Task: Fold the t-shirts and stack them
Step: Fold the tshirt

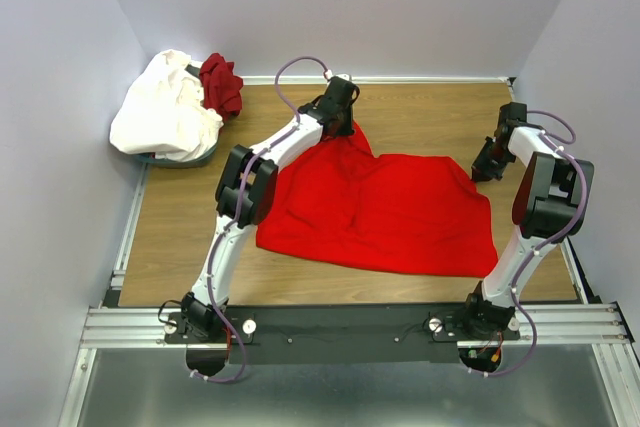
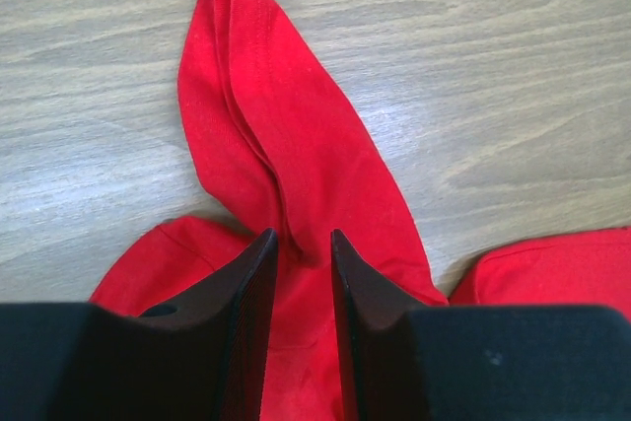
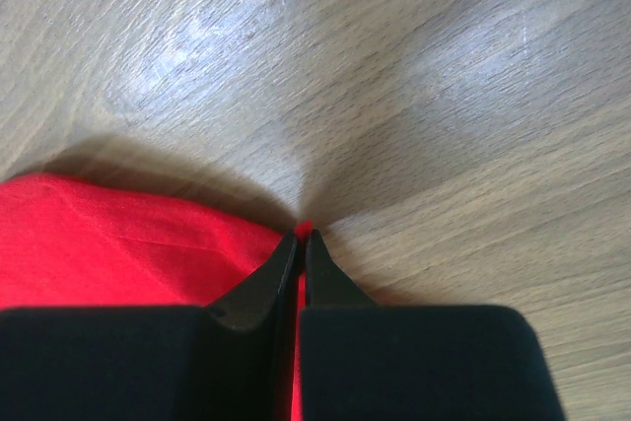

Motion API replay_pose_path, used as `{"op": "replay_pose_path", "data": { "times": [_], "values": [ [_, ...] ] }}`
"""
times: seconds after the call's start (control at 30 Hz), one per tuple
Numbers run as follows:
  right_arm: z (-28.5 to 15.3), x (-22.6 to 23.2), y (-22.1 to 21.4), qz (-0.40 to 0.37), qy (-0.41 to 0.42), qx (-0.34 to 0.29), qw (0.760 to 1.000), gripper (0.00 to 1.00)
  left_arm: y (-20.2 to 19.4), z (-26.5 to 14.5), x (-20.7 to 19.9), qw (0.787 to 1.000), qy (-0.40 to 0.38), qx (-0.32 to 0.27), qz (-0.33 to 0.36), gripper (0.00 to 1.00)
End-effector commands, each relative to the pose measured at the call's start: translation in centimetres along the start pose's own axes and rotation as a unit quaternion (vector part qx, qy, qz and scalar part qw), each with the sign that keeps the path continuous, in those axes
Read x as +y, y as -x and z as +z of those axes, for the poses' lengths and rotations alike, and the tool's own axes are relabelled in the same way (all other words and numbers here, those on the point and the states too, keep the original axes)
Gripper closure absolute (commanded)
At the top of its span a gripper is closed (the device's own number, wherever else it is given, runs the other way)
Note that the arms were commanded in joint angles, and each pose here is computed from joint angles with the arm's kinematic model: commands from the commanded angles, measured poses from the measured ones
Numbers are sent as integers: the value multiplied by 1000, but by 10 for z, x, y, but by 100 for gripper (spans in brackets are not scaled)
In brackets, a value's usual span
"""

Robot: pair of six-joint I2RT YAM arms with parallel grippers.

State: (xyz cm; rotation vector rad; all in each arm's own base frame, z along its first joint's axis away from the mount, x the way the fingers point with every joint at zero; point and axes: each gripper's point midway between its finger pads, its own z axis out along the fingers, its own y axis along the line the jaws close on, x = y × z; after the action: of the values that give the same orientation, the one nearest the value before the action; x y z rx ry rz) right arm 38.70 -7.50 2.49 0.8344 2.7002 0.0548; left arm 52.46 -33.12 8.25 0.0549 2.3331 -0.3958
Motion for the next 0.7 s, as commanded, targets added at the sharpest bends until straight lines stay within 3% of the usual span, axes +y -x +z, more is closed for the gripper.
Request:
{"op": "replay_pose_path", "data": {
  "times": [0.0, 0.3, 0.67],
  "values": [
    [-10, 2, -2, -7, 12, -2, 1000, 90, 1, 5, -1, 1000, 4, -2, 9, 64],
    [-10, 2, -1, -8, 12, -2, 1000, 90, 3, 7, -4, 1000, -1, -4, 11, 71],
    [-8, 3, -1, -7, 12, -1, 1000, 90, 6, -2, -7, 1000, -1, -5, 10, 99]
  ]
}}
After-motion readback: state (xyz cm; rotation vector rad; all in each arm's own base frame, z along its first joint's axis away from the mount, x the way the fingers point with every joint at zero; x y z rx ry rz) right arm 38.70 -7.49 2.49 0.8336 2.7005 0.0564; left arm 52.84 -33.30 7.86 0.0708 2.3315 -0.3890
